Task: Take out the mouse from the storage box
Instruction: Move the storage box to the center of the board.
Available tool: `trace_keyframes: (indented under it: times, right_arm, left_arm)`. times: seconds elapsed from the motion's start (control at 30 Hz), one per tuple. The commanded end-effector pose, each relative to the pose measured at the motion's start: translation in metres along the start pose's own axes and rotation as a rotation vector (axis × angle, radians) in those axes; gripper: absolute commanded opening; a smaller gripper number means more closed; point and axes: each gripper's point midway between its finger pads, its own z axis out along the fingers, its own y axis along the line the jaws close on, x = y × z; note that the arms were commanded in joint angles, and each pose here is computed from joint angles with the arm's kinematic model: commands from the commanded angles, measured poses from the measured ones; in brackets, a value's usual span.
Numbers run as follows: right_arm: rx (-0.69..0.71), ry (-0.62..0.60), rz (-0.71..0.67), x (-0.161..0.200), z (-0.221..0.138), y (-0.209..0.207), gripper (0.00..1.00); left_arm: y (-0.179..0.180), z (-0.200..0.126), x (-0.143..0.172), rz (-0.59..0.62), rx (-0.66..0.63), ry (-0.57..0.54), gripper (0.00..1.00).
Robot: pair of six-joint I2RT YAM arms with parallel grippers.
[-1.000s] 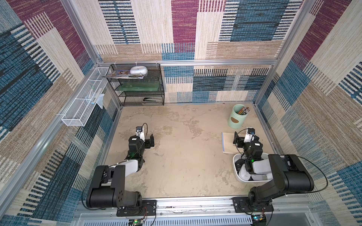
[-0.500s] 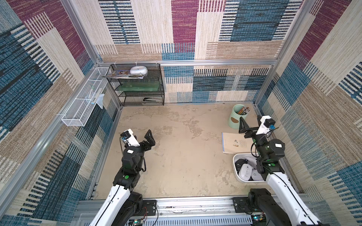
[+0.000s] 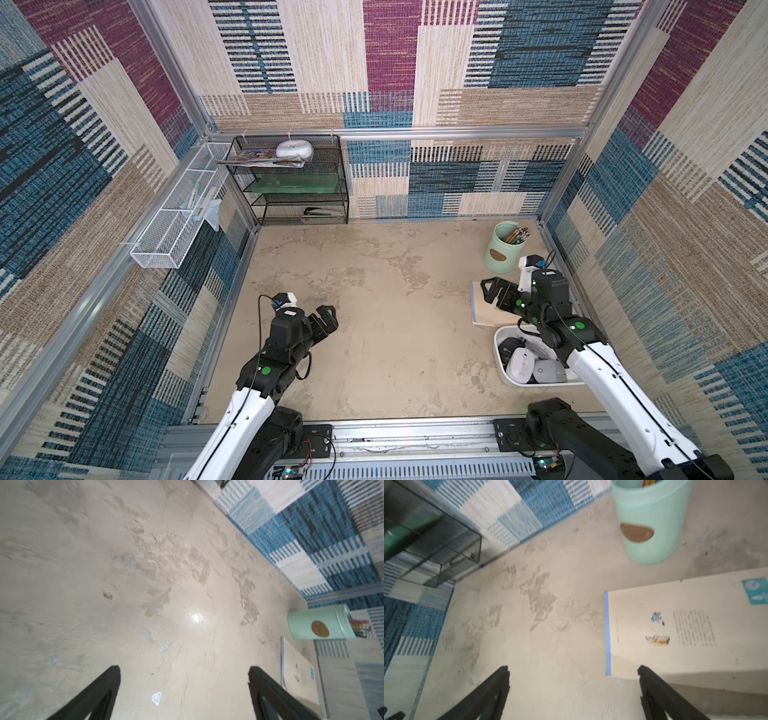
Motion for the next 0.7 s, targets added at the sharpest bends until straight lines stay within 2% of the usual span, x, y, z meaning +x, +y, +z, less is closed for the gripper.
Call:
trace_keyframes:
  times: [0.0, 0.23, 0.67]
  right_arm:
    - [0.155, 0.127, 0.032, 0.042, -0.006, -0.022, 0.99]
    - [0.218, 0.241, 0.028, 0.088, -0.009, -0.03, 1.0]
    - [0.214, 0.396, -0.02, 0.148, 0.002, -0.024, 0.99]
  left_arm:
    - [-0.018, 0.009, 0.032, 0.07, 0.062, 0.175, 1.0]
    - [-0.025, 0.026, 0.057, 0.163, 0.026, 0.287, 1.0]
    - [-0.025, 0.024, 0.051, 0.2, 0.017, 0.247, 1.0]
